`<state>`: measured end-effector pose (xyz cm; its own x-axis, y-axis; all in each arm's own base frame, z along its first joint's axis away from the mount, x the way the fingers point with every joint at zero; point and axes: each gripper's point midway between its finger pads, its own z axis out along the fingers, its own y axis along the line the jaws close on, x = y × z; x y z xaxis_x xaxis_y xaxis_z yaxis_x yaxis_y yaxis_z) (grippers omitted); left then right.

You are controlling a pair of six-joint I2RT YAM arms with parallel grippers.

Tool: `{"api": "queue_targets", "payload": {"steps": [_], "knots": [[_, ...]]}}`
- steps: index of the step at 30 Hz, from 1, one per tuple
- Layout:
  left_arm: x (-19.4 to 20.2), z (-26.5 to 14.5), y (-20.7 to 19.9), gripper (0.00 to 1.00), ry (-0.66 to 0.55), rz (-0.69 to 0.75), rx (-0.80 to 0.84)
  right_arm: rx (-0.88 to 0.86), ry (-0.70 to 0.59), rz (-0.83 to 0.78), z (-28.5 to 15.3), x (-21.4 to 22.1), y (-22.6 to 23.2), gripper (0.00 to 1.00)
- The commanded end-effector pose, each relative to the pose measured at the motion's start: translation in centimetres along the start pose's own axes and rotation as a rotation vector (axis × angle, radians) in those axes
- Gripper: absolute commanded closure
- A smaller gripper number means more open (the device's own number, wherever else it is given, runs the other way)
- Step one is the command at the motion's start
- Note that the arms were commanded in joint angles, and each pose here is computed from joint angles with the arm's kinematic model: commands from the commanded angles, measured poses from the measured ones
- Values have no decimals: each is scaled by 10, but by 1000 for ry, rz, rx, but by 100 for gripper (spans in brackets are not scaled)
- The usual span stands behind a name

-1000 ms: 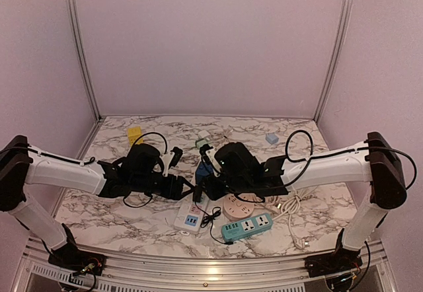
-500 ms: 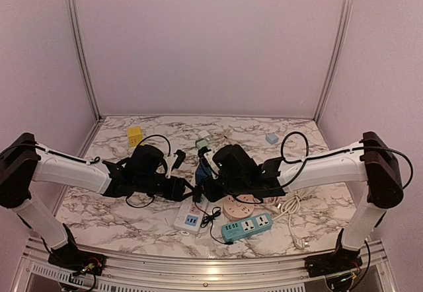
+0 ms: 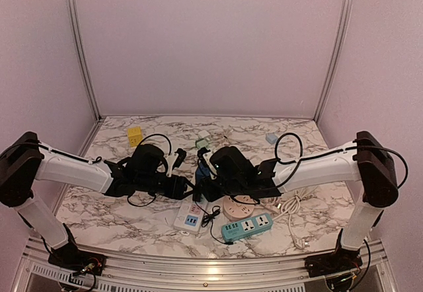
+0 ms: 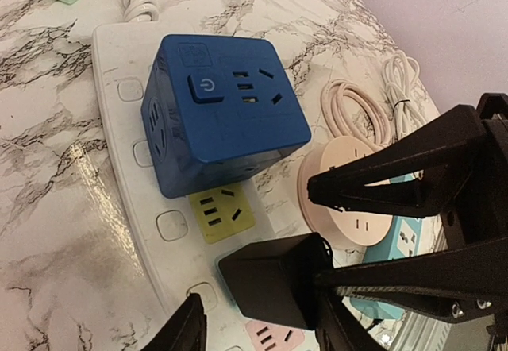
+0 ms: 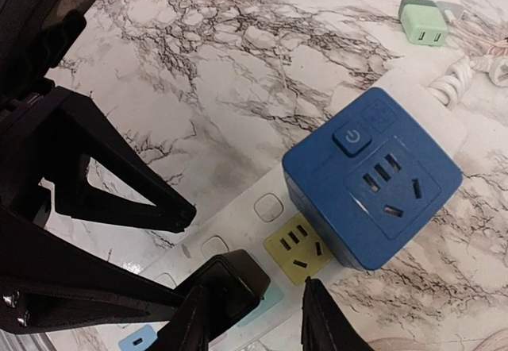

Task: Insert the plug
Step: Press the plug into the socket slot.

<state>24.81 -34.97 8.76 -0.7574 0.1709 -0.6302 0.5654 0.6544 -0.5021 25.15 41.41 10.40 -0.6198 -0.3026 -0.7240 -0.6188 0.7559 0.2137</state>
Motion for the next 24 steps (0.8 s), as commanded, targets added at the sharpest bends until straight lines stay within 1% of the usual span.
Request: {"api": "queue_targets", "payload": {"steps": [1,18,24], "knots": [[20,8,19,53,55,-18,-59,7,61,-10,12,18,1,65],[33,11,28,59,82,-45,-76,24,144,-63,24,43,1,65],[36,14,29,59,93,-49,-74,23,150,-70,24,44,0,64]]}}
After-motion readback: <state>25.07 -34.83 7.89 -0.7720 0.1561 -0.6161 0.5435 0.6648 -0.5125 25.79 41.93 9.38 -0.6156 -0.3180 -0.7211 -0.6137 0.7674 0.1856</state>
